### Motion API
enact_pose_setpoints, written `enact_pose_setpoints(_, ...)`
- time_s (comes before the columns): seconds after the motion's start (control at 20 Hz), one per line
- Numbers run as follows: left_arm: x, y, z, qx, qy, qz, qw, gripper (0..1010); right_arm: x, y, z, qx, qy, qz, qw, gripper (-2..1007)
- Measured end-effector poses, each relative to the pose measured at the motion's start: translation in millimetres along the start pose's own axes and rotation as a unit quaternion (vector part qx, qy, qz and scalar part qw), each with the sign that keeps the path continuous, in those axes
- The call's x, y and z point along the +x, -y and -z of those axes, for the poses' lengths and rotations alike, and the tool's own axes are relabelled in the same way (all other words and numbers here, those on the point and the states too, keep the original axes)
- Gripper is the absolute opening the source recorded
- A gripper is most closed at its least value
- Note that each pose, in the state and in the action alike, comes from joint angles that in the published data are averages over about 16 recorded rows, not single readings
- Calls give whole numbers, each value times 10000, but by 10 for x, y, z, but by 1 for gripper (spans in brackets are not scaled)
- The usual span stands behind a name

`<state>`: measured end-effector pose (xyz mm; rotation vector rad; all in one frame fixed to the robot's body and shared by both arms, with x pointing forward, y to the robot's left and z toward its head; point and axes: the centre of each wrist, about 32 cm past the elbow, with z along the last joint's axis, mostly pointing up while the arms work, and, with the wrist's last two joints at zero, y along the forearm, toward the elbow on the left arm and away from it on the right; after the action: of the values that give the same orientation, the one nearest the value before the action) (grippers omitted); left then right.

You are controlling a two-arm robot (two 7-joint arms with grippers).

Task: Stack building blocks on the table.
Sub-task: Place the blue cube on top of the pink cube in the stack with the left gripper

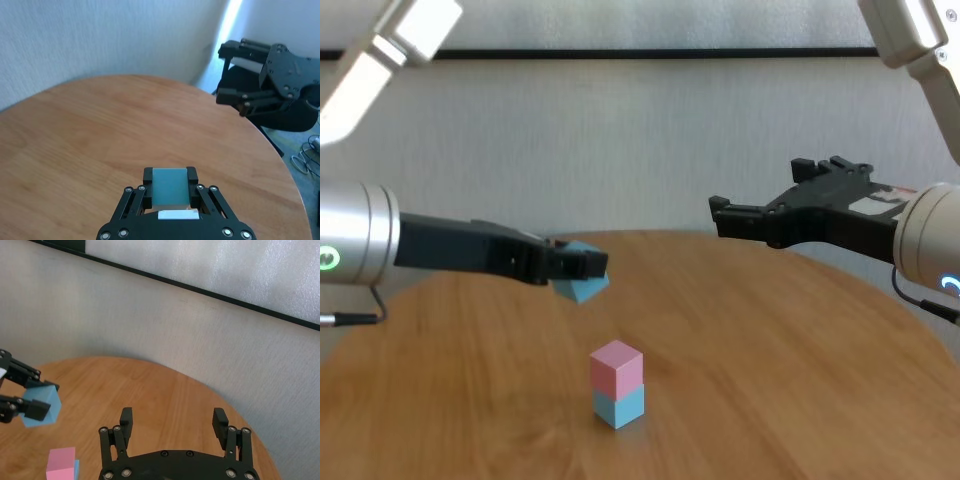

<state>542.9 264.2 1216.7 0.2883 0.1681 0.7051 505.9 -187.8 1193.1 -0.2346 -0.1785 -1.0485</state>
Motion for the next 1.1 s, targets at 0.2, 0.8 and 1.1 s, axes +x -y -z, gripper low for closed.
enact_pose_setpoints(0.2, -2, 54, 3, 92, 71, 214, 9997, 399, 0, 0, 0, 0, 0, 0, 10000, 1005)
enact_pose_setpoints(0.8, -17, 206, 5, 327, 159, 587, 9976, 399, 0, 0, 0, 0, 0, 0, 10000, 1005)
enact_pose_setpoints(1.1, -23, 275, 15, 437, 179, 576, 9972, 399, 0, 0, 0, 0, 0, 0, 10000, 1005)
